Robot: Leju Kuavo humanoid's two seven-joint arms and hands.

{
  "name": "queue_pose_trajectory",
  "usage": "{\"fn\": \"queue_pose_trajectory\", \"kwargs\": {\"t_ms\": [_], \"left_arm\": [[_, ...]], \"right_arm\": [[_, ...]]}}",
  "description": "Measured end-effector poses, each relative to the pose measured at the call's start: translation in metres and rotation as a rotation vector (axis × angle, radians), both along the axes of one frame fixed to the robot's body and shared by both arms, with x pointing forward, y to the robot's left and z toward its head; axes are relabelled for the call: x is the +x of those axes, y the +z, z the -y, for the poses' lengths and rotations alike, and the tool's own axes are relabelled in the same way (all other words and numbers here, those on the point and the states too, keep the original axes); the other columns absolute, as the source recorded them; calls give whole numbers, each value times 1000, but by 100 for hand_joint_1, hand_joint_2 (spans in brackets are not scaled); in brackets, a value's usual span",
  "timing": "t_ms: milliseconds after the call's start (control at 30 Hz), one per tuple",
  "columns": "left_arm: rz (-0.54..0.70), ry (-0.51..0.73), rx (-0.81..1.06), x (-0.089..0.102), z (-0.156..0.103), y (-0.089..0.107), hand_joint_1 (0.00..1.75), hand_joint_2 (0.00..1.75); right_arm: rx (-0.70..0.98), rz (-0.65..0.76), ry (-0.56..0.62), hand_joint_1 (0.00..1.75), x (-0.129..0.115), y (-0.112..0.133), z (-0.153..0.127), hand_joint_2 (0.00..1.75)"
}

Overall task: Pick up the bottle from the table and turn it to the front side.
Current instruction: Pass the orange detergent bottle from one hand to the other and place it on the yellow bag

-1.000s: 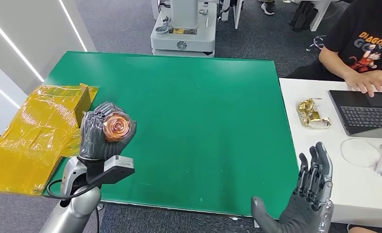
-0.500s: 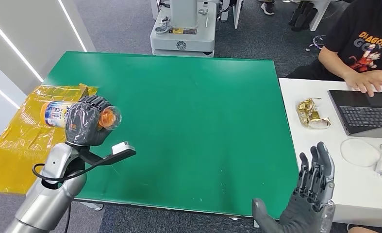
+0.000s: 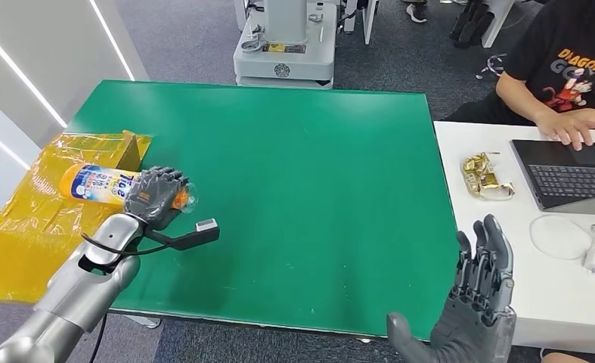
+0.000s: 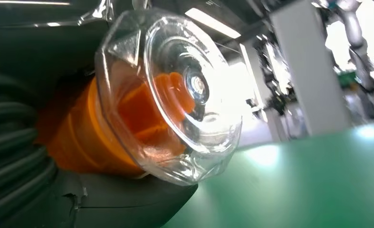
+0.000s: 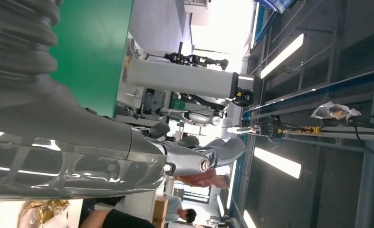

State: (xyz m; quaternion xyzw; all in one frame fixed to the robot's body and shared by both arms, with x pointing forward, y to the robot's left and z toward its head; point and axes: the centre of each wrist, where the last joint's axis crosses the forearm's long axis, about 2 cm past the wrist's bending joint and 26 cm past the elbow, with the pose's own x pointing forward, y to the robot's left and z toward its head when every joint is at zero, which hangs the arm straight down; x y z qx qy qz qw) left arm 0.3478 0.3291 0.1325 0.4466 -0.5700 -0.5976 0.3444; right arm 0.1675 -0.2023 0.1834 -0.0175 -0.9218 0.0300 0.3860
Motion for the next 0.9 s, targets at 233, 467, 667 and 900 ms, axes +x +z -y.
{"fn": "queue_pose_trajectory", "kwargs": {"t_ms": [233, 467, 667, 900], "left_arm": [[-175, -24, 98, -1, -7, -27, 175, 175], [-306, -31, 184, 8, -11, -36, 175, 175], [-365, -32, 220, 17, -15, -37, 175, 175], [-377, -42, 182, 20, -7, -38, 2, 175]], "right_arm": [[-7, 10, 12, 0, 2, 2, 0, 175], [-23, 12, 32, 0, 3, 3, -1, 175], [-34, 10, 44, 0, 4, 4, -2, 175], [-41, 18, 52, 0, 5, 5, -2, 175]]}}
